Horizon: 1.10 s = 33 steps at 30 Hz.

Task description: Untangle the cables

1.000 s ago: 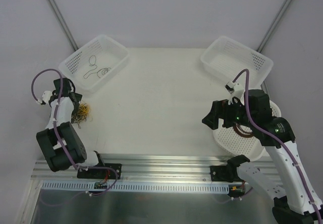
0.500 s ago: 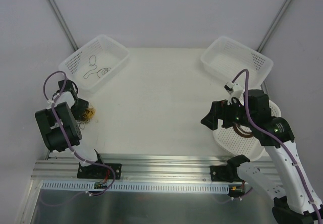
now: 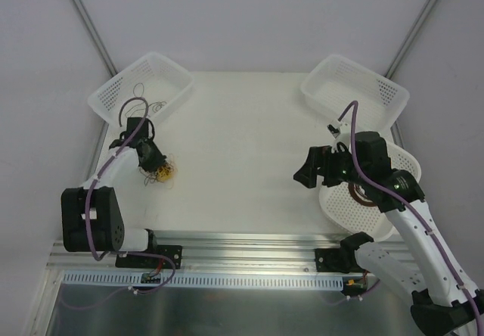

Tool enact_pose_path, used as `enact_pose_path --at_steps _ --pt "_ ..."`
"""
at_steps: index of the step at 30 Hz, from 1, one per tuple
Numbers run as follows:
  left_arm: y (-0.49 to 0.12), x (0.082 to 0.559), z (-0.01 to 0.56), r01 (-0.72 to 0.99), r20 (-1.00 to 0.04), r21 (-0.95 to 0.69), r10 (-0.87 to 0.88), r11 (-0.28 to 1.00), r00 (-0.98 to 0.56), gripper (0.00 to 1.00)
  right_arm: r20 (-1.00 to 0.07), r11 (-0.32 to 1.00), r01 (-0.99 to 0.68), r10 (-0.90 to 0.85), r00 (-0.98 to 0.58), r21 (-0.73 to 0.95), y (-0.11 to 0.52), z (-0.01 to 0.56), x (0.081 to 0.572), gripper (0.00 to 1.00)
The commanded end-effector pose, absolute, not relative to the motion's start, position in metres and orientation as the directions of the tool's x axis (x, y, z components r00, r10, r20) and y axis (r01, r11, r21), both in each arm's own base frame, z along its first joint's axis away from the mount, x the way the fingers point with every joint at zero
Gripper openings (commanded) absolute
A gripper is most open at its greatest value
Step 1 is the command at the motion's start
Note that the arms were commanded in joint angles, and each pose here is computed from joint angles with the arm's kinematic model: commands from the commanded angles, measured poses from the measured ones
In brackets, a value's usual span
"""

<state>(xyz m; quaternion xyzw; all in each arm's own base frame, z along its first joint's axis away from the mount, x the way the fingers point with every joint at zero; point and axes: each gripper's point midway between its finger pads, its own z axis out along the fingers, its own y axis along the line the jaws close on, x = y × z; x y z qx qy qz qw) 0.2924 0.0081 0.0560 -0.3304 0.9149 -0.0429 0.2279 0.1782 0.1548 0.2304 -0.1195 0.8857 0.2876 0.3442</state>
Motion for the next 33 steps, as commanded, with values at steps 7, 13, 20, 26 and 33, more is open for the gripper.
enact_pose_path --at_steps 7,13,20,26,33 --pt "-0.136 0.281 0.122 0.176 -0.528 -0.369 -0.05 0.913 -0.848 0.06 -0.718 0.822 -0.379 0.05 -0.695 0.424 0.165 0.238 0.2 0.97" --pt "-0.213 0.247 0.14 0.615 -0.639 -0.28 0.335 0.737 -0.692 0.08 -0.718 0.808 -0.409 0.026 -0.696 0.425 0.182 0.232 0.213 0.97" --pt "-0.251 0.24 0.114 0.73 -0.671 -0.225 0.441 0.645 -0.596 0.22 -0.717 0.795 -0.468 -0.06 -0.694 0.386 0.195 0.222 0.216 0.97" --pt "-0.263 0.234 0.113 0.755 -0.719 -0.172 0.444 0.632 -0.535 0.65 -0.716 0.776 -0.494 -0.08 -0.693 0.391 0.202 0.21 0.214 0.97" --pt "-0.242 0.232 0.156 0.605 -0.796 -0.236 0.205 0.761 -0.57 0.8 -0.717 0.761 -0.528 -0.121 -0.687 0.377 0.213 0.201 0.214 0.97"
